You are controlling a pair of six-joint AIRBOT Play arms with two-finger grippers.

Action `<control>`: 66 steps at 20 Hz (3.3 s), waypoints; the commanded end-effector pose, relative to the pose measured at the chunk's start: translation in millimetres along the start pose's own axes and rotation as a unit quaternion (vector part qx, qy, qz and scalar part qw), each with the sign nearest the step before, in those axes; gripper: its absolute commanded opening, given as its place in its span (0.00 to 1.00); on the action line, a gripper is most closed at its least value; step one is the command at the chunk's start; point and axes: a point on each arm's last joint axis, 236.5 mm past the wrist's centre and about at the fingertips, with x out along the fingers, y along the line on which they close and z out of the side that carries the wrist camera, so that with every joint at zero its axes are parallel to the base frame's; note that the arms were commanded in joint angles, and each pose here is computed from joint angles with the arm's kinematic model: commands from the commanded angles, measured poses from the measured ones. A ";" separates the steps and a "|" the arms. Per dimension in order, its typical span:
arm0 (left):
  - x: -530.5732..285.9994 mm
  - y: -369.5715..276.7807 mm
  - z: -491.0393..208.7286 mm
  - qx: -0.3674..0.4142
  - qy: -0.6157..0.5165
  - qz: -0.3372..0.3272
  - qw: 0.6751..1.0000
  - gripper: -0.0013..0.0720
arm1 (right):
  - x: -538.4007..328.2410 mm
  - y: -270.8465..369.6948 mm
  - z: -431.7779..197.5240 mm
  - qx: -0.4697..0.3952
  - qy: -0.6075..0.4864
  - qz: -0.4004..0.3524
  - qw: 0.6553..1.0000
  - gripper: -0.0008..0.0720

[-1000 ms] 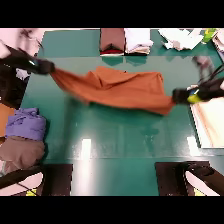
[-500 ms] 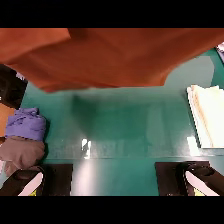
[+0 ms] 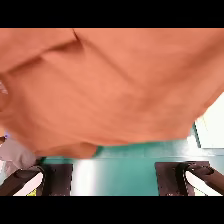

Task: Fold the shirts.

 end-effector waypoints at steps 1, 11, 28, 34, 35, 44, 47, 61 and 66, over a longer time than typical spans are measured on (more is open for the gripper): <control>96.4 11.2 -121.2 -0.038 0.195 -0.017 0.980 0.05 | 88.9 7.8 -71.4 -0.031 0.163 -0.015 0.986 0.04; 245.1 44.1 -404.2 -0.085 0.460 -0.013 0.884 0.05 | 293.2 -0.9 -286.9 0.051 0.451 0.013 0.891 0.04; 166.9 10.1 -488.3 -0.125 0.620 -0.061 0.772 0.05 | 230.4 -37.2 -371.2 0.053 0.523 0.007 0.851 0.04; 156.5 8.7 -506.1 -0.132 0.636 -0.057 0.758 0.05 | 227.2 -29.7 -409.3 0.069 0.539 0.014 0.840 0.04; 155.4 8.8 -506.4 -0.136 0.639 -0.053 0.756 0.09 | 227.8 -28.6 -408.7 0.070 0.537 0.016 0.840 0.04; 106.1 25.3 -442.0 -0.117 0.589 0.012 0.799 0.64 | 197.0 -36.1 -345.3 0.086 0.465 0.017 0.881 0.58; 47.0 13.8 -461.2 -0.145 0.592 0.032 0.792 0.64 | 186.3 -32.7 -334.7 0.082 0.456 0.021 0.886 0.58; -63.9 -60.7 -568.6 -0.206 0.623 0.013 0.755 0.64 | 190.1 19.5 -356.0 0.028 0.487 0.065 0.870 0.58; -58.6 -87.2 -578.6 -0.189 0.619 -0.013 0.762 0.64 | 188.2 19.6 -357.2 0.030 0.492 0.064 0.868 0.58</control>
